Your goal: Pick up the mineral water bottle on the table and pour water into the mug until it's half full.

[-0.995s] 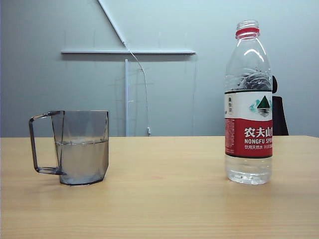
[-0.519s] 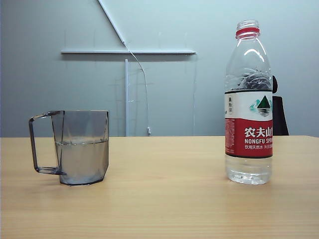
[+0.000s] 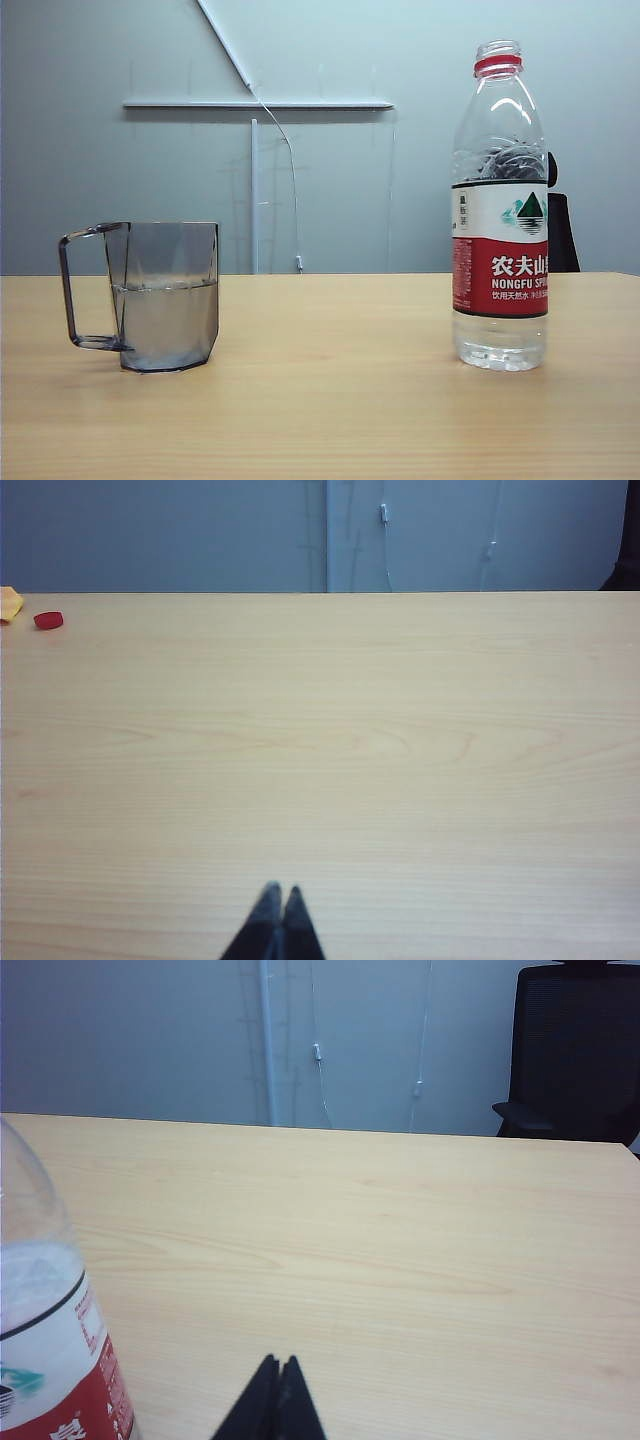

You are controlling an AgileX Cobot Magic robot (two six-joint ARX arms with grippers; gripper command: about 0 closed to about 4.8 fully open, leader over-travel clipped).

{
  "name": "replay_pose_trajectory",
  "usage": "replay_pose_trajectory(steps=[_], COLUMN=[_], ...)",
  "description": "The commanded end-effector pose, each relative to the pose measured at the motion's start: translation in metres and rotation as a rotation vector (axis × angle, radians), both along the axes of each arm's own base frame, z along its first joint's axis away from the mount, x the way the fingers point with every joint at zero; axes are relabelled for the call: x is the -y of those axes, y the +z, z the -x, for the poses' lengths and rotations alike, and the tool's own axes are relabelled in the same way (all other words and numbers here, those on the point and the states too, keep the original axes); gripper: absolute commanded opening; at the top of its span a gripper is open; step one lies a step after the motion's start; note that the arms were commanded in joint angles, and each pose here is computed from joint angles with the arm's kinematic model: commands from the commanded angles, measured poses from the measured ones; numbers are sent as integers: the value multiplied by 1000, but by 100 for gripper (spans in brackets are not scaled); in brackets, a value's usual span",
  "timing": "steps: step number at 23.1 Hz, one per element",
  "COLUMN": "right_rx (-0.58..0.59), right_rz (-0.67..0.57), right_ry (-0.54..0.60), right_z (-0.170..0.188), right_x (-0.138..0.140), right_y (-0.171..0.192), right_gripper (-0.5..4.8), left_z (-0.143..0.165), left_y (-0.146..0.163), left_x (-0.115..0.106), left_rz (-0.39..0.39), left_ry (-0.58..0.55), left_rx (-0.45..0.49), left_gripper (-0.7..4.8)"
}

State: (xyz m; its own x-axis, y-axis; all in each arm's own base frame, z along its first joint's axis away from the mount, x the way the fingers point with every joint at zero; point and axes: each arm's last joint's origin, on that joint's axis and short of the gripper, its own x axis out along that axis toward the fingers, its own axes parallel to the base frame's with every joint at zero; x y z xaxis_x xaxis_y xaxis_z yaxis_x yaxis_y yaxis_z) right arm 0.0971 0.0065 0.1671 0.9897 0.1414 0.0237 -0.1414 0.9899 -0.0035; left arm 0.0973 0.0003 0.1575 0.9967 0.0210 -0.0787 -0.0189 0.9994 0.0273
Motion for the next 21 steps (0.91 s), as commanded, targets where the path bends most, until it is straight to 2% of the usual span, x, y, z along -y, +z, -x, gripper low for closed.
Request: replay_pose_trajectory(steps=[1, 3, 8, 21], right_rx=[20, 22, 23, 21], right_rz=[23, 33, 29, 29], right_ry=[-5, -10, -114, -106], right_z=[0, 0, 0, 0], right_x=[0, 0, 3, 3], right_y=[1, 1, 1, 1], right_gripper=[-6, -5, -6, -6], left_z=[0, 0, 0, 0], left_y=[1, 1, 1, 1], left_x=[0, 0, 0, 0], left_rz=[3, 3, 3, 3], left_ry=[-4, -4, -4, -4], left_rx=[8, 8, 8, 8], left_gripper=[-2, -2, -2, -2])
